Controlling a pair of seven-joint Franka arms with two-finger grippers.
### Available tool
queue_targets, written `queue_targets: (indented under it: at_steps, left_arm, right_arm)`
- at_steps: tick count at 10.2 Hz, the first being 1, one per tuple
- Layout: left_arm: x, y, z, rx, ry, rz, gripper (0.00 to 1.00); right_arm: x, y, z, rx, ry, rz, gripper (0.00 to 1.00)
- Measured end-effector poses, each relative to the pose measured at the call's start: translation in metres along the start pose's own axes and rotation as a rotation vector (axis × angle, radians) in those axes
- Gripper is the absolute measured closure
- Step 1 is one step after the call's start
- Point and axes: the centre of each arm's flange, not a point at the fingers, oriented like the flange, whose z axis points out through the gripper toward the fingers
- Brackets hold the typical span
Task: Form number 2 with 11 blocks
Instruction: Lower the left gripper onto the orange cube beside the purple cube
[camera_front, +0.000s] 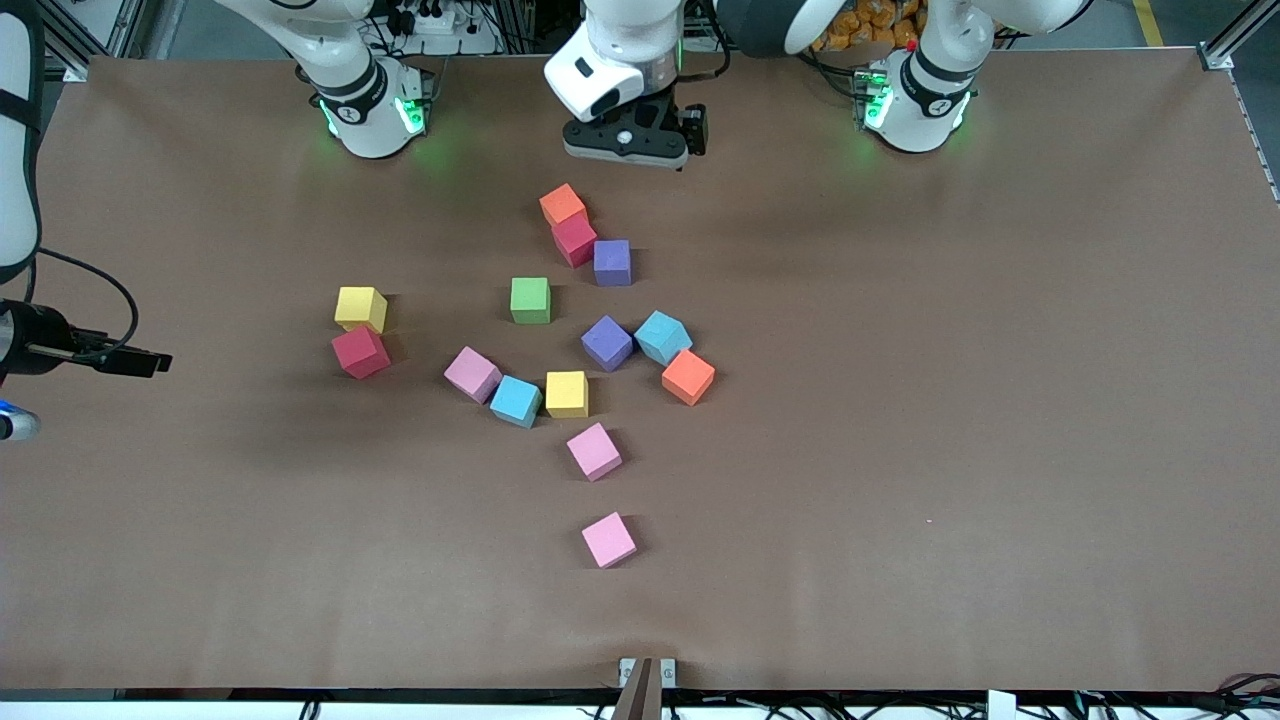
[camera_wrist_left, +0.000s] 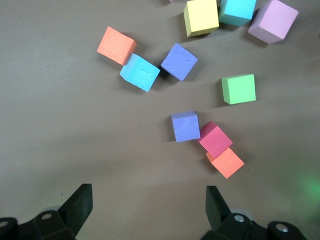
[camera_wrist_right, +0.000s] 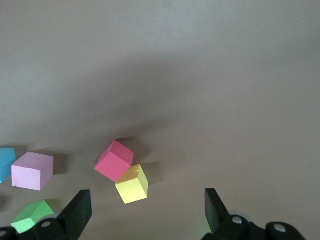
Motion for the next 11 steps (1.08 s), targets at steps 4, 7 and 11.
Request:
queue_targets:
  at_steps: [4,7,11]
  left_arm:
    - [-0.009,0.007,-0.003,-0.003,0.005,0.015,0.00]
    - [-0.003,0.001,-0.005,0.039,0.060,0.018,0.00]
    - [0.011,0.034,0.066,0.046,0.035,0.052,0.00]
  right_arm:
    - [0.000,-0.005,0.002,0.008,-0.005,-0.007,0.00]
    - [0.000,-0.005,0.005,0.007,-0.011,-0.025,0.00]
    - [0.002,0.004,0.008,0.010,-0.017,-0.077,0.00]
